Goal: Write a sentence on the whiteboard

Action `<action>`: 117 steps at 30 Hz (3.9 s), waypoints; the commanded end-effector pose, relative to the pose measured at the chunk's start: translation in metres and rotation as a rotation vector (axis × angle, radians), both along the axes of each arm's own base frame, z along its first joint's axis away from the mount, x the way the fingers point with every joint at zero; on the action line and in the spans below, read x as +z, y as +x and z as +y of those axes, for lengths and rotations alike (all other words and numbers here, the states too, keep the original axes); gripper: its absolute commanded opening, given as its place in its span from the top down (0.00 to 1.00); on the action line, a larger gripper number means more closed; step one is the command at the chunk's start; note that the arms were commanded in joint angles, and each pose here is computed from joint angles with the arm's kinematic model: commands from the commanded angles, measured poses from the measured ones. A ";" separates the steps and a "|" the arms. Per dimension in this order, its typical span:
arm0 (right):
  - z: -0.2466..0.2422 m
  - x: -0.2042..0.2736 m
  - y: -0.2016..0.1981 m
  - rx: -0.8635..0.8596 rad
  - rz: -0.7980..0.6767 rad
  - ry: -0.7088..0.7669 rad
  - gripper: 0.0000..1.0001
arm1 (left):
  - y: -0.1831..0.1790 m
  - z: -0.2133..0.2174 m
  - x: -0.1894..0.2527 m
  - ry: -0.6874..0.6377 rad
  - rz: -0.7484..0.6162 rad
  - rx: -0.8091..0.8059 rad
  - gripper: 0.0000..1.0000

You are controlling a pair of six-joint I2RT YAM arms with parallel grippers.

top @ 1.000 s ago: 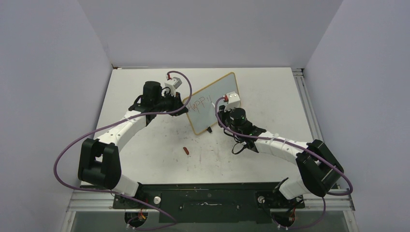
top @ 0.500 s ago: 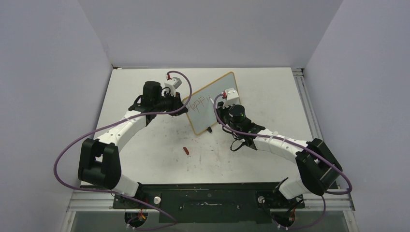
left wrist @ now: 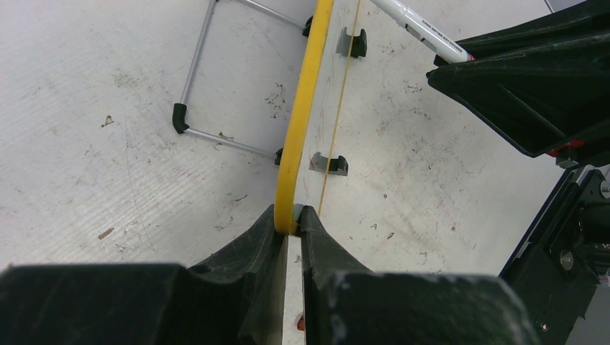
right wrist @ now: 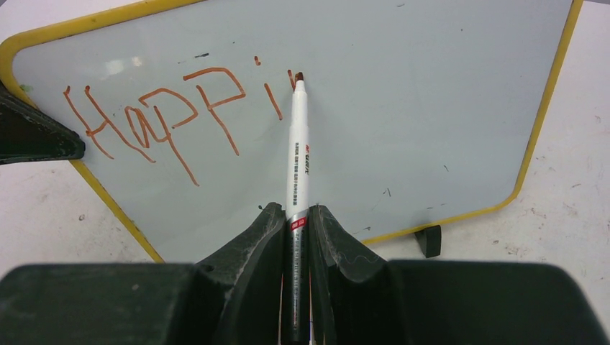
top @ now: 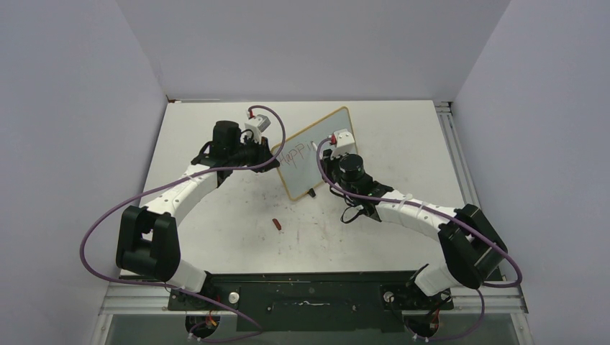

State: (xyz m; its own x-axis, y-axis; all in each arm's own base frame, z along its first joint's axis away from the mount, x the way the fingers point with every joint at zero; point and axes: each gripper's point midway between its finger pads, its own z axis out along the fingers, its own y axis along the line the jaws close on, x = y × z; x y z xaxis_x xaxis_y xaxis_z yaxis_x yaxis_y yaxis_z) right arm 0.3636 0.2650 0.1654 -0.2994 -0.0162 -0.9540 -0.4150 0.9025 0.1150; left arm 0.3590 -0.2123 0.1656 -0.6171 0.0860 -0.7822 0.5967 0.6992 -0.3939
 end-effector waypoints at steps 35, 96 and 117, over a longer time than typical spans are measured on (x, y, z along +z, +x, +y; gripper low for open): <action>-0.012 -0.018 0.002 -0.042 0.032 -0.001 0.95 | -0.002 -0.001 0.021 0.005 -0.059 -0.019 1.00; -0.013 0.013 0.016 -0.069 -0.033 -0.001 0.95 | -0.002 -0.001 0.024 0.004 -0.064 -0.019 1.00; -0.020 0.013 0.029 -0.099 -0.043 -0.005 0.95 | -0.002 -0.001 0.022 0.007 -0.063 -0.020 1.00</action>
